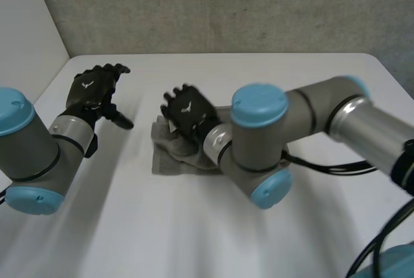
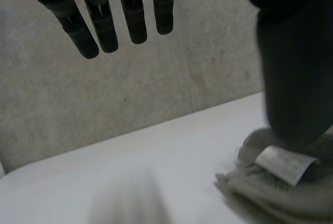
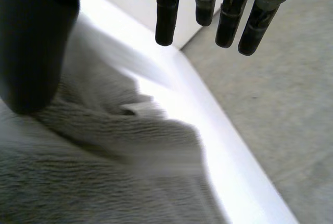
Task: Fold the towel.
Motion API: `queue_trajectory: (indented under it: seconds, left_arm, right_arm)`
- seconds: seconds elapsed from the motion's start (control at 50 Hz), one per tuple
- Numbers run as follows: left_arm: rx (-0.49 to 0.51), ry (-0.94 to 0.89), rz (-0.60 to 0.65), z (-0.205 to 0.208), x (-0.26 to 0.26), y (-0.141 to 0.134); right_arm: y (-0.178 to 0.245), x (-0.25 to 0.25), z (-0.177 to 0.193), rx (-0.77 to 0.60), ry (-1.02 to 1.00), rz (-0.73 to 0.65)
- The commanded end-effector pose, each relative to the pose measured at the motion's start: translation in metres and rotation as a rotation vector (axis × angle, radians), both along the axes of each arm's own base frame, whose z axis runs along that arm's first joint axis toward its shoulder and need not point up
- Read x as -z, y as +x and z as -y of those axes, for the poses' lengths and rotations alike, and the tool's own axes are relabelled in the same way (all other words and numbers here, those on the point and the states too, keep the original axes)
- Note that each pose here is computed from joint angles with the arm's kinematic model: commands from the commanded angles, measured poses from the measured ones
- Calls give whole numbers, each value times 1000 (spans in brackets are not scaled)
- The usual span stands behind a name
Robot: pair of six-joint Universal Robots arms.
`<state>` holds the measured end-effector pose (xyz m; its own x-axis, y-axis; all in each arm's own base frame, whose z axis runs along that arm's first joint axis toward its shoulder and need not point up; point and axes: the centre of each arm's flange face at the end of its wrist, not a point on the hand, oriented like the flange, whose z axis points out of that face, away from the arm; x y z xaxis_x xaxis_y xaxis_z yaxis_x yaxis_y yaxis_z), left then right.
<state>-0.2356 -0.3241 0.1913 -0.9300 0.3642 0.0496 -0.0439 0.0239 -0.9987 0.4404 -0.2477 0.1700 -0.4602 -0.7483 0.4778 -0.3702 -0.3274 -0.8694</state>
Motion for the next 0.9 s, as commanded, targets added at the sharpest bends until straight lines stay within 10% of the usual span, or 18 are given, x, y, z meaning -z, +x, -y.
queue_trajectory:
  seconds: [0.02, 0.34, 0.9]
  left_arm:
    - [77, -45, -24, -11, -16, -27]
    - [379, 25, -28, -47, 18, -114]
    - [88, 215, 256, -37, 86, -78]
  right_arm:
    - [-49, -58, 22, 131, 118, 132]
    - [-159, 25, 35, 358, 349, 21]
    - [-184, 49, 45, 463, 242, -34]
